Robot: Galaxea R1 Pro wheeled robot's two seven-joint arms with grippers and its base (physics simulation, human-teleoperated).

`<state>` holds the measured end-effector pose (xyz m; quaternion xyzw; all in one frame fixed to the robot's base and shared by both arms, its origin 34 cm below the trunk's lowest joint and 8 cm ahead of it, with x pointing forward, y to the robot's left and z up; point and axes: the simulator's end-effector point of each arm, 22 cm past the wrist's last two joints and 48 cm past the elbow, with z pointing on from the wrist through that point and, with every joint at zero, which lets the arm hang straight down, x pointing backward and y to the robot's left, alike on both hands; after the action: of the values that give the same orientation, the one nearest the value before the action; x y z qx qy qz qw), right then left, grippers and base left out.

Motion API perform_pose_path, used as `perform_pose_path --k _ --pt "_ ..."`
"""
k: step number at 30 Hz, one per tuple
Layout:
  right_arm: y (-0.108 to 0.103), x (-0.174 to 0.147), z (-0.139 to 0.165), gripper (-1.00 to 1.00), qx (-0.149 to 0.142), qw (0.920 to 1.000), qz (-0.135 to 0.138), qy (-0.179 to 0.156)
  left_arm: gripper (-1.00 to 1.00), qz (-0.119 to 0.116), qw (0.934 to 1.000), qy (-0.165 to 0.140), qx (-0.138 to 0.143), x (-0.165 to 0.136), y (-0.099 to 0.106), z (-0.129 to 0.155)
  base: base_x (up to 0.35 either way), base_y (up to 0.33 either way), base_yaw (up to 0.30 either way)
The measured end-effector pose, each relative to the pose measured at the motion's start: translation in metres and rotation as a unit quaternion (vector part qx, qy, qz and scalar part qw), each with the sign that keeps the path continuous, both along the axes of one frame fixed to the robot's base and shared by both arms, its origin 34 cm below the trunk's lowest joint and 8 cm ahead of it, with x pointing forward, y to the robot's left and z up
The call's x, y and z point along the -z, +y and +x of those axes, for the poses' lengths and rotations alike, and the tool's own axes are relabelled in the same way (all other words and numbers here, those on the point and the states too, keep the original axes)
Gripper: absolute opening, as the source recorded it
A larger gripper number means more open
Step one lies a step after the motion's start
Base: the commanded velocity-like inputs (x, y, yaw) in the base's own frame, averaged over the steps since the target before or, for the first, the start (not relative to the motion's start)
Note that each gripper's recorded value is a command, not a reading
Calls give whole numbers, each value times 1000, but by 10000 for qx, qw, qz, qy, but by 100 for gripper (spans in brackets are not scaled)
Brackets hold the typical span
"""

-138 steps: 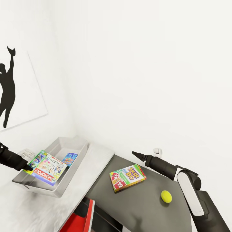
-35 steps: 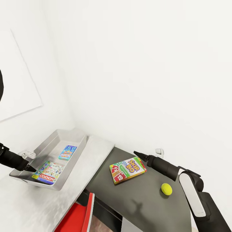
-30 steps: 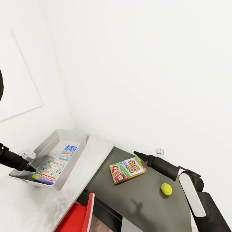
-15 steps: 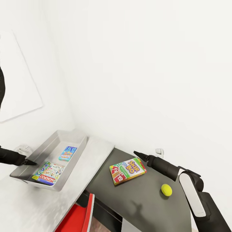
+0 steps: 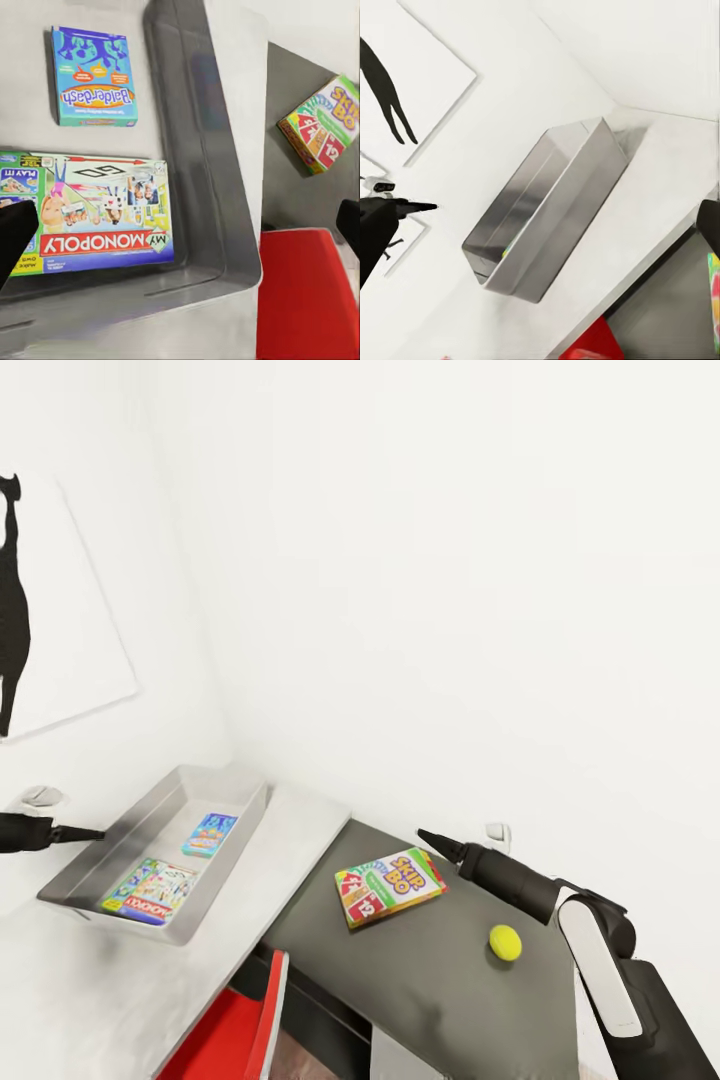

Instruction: Put all the toys in the child's room - the three board games (two on the bed and one on the table), the two jigsaw puzzles on the table, and the tennis ball on the table - inside the toy box on the table in the child's room.

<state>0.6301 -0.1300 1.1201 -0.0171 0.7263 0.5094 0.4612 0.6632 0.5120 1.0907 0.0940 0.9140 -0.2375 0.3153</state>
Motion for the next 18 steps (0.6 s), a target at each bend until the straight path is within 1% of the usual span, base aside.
perform_pose_path --k 1,4,7,9,13,18 --pt "-4 -1 0 100 52 10000 32 -34 100 -109 9998 -93 -101 -5 3 1 -122 -94 0" --pt "-11 -5 -1 100 110 9998 91 -108 100 -278 9991 -205 -226 -11 5 1 -79 -61 0" --pt "-14 -9 -3 100 127 9997 144 -177 100 -489 9981 -211 -310 -9 4 -1 -41 -31 0" --pt "-16 -12 -4 100 128 9995 169 -216 100 -682 9969 -154 -349 -4 0 -4 -23 -18 0" --pt "-17 -16 -6 100 128 9994 195 -270 100 -1195 9920 -61 -413 8 -11 -9 -12 -9 0" --pt "-18 -21 -8 100 127 9992 210 -327 100 -1850 9818 -63 -423 16 -30 -14 -4 -3 0"
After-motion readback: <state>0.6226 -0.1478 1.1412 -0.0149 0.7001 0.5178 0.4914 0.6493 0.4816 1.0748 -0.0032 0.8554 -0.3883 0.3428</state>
